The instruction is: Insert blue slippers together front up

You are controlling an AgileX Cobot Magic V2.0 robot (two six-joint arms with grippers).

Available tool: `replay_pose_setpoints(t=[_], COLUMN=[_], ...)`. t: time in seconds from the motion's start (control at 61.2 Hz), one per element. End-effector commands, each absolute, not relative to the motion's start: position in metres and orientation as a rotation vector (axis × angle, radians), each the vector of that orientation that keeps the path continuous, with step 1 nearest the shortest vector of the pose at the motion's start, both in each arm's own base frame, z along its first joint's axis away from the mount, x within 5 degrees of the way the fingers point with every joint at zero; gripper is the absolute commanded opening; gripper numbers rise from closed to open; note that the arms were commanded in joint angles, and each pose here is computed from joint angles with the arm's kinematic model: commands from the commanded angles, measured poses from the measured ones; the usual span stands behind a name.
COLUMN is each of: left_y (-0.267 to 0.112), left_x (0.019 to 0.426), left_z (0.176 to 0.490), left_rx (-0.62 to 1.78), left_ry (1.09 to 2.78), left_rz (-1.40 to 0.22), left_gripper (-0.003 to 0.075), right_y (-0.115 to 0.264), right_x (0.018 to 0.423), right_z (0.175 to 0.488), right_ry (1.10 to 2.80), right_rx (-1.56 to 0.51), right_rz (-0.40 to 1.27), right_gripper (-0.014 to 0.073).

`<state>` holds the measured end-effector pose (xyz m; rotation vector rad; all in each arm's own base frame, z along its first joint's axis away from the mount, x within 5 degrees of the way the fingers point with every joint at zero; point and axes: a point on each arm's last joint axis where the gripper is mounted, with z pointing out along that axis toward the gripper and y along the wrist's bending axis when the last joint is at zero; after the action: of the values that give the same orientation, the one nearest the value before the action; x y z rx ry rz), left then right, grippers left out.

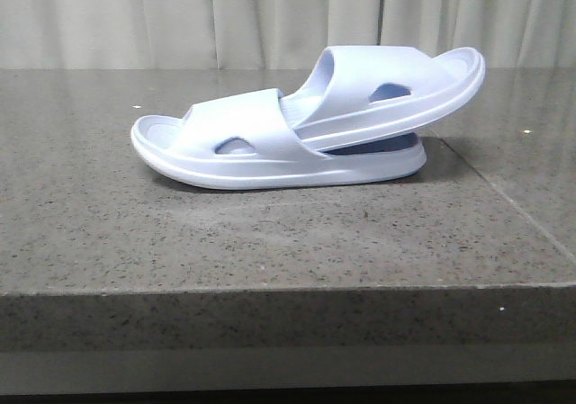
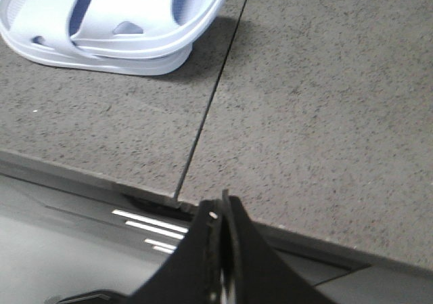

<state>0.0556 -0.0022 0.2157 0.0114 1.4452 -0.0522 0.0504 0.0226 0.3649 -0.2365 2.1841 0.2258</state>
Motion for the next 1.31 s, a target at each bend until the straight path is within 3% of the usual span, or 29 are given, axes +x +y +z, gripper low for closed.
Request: replay_pose_setpoints(t=[0.0,0.294,0.686,1.291], left_y=[-0.002,-0.002,-0.002,-0.002], left_x=[0.053,0.053,0.053,0.053], left_z=[0.222,0.222,0.222,0.222], left_rx=[0.002,0.002,0.002,0.002], left_ry=[1.348,1.348,1.348,1.348], left_rz=[-0.068,-0.068,-0.068,-0.068], left_gripper=[-0.0020,-0.0020,-0.0020,-0.0020], right_y=[0.020,0.012,0.000,0.001], right_x=[0.057,0.062,0.054,0.054], right_z=[0.363,0.298,0.212,0.212], right_ry=[2.039,1.575,1.420,1.427], right_rx=[-0.234,-0.140,-0.008,-0.011], right_rz=[0.181,0.134,0.016,0.037], right_gripper=[-0.0118,-0.0118,-0.0118,-0.0118])
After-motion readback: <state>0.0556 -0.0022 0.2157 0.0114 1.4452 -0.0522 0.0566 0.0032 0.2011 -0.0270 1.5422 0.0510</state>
